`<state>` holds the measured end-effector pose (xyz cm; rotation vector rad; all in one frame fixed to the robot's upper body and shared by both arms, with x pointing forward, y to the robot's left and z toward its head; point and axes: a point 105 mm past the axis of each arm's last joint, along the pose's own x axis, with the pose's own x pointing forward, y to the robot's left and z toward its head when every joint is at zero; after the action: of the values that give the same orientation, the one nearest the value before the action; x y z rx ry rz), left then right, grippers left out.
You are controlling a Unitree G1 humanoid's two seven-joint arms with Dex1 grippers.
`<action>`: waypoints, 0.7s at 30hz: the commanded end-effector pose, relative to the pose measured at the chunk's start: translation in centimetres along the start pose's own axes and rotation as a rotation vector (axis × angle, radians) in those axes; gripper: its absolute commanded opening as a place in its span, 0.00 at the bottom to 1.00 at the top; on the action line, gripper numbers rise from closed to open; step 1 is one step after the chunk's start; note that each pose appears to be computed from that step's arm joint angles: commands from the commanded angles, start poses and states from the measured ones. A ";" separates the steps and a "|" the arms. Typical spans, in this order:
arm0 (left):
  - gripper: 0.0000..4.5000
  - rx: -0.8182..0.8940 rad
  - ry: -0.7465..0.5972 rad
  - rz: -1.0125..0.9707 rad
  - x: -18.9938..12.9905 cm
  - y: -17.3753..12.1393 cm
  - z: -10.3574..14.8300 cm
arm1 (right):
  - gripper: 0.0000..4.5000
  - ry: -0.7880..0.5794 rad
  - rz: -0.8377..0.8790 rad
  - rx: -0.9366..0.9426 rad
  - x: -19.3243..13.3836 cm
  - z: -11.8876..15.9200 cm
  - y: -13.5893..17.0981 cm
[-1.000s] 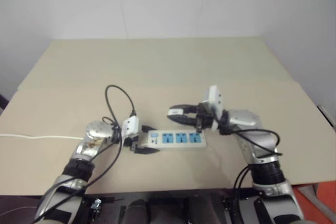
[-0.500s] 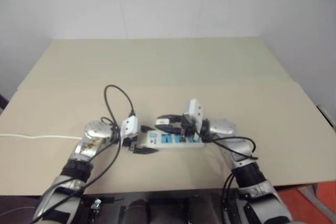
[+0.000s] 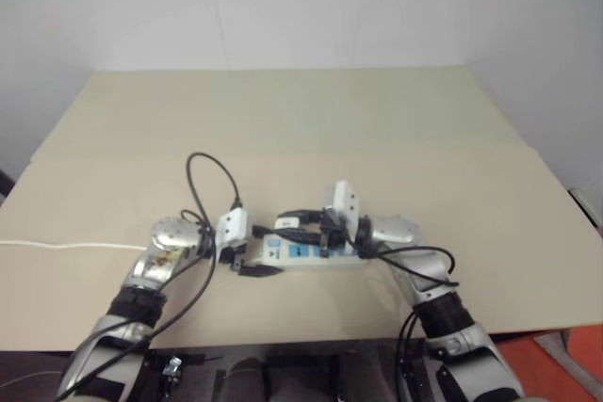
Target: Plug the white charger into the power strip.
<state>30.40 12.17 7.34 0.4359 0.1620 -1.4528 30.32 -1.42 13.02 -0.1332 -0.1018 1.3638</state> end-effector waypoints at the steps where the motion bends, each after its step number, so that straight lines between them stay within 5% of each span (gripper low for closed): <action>1: 0.73 0.002 0.028 0.006 -0.7 0.0 -0.2 | 0.25 -0.020 -0.006 -0.016 0.0 0.4 -0.2; 21: 0.73 0.002 0.026 0.002 -0.7 0.1 -0.1 | 0.25 -0.006 -0.062 -0.020 -1.4 0.4 -1.8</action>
<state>30.38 12.22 7.33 0.4365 0.1649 -1.4546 30.81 -1.83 12.70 -0.1151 -0.0924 1.3501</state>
